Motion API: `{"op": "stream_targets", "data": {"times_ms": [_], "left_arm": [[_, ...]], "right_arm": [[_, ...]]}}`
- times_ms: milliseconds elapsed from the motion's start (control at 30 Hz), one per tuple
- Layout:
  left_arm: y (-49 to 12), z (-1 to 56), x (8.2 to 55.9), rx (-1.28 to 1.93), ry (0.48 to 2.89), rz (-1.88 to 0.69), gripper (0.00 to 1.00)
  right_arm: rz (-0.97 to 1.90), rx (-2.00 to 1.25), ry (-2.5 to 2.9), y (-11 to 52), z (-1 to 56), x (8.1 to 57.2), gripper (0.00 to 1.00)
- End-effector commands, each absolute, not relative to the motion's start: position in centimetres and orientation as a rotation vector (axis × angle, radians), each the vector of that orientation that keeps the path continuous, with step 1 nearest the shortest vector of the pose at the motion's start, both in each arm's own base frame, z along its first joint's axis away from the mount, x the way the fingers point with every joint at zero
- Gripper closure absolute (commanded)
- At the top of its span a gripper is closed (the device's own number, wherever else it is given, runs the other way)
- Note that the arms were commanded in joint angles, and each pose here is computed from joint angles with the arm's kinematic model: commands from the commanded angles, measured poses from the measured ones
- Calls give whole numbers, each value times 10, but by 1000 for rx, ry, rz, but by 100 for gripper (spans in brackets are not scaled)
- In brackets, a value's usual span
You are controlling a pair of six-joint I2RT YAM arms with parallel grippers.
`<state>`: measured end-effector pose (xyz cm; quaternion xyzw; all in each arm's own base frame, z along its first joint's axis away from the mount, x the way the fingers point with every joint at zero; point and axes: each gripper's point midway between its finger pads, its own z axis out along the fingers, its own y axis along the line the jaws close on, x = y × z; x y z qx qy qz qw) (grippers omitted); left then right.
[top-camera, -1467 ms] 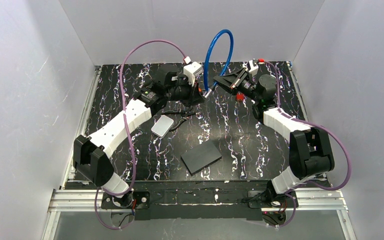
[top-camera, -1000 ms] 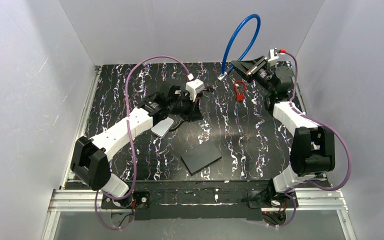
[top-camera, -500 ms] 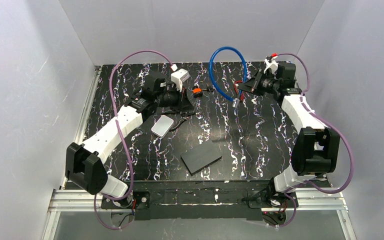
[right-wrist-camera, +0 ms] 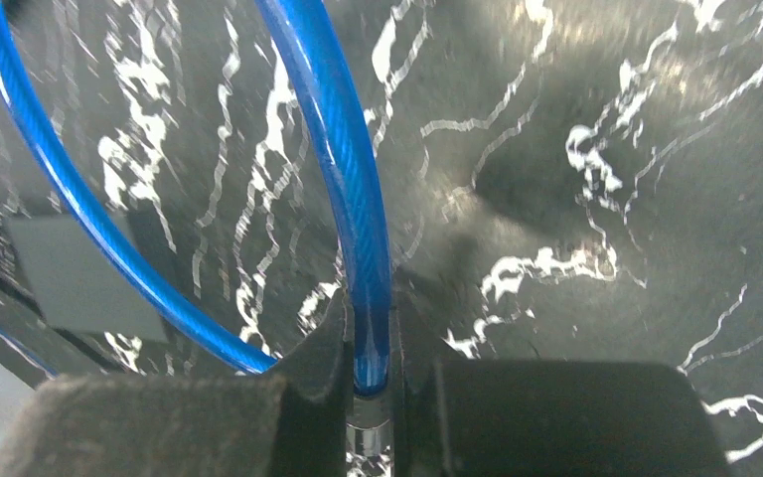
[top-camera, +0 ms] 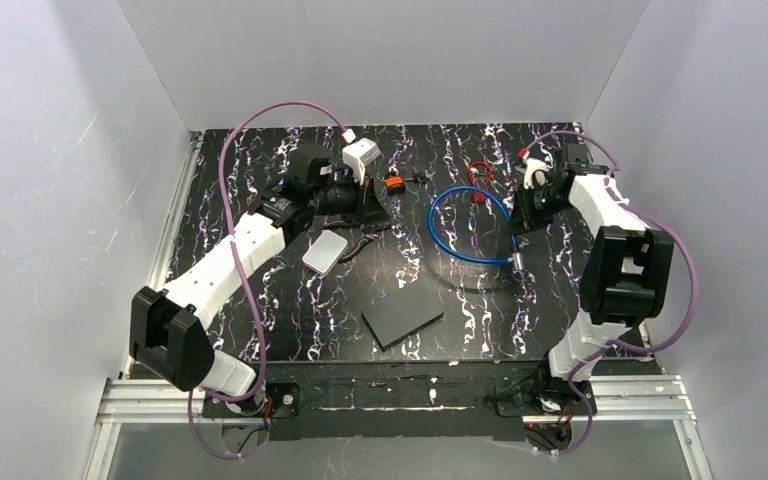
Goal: Lock with the key
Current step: Place the lock at the center of the board, then place the key at the center of the board.
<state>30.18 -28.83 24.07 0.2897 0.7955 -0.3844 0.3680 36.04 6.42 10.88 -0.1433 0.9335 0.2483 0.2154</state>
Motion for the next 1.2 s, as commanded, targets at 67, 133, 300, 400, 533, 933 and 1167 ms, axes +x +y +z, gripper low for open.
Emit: {"op": "stream_targets", "data": {"times_ms": [67,133,300,400,533,933,1167], "left_arm": [[-289,255,295,758,1996,-1019,100],[-290,253,295,757,2001,-1025,100],[-292,249,295,755,2016,-1042,100],[-293,247,295,756,2020,-1046,100],[-296,247,294,758,2028,-1071,100],[-307,268,291,641,2025,-1327,100],[-309,282,292,582,1989,-1491,100]], "right_arm": [[599,-564,2675,47,83,345,99],[587,-564,2684,45,75,347,99],[564,-555,2712,41,61,351,92],[558,-563,2720,40,60,351,76],[551,-573,2698,40,74,356,50],[892,-693,2140,129,236,366,7],[1169,-871,1722,231,327,313,2]]}}
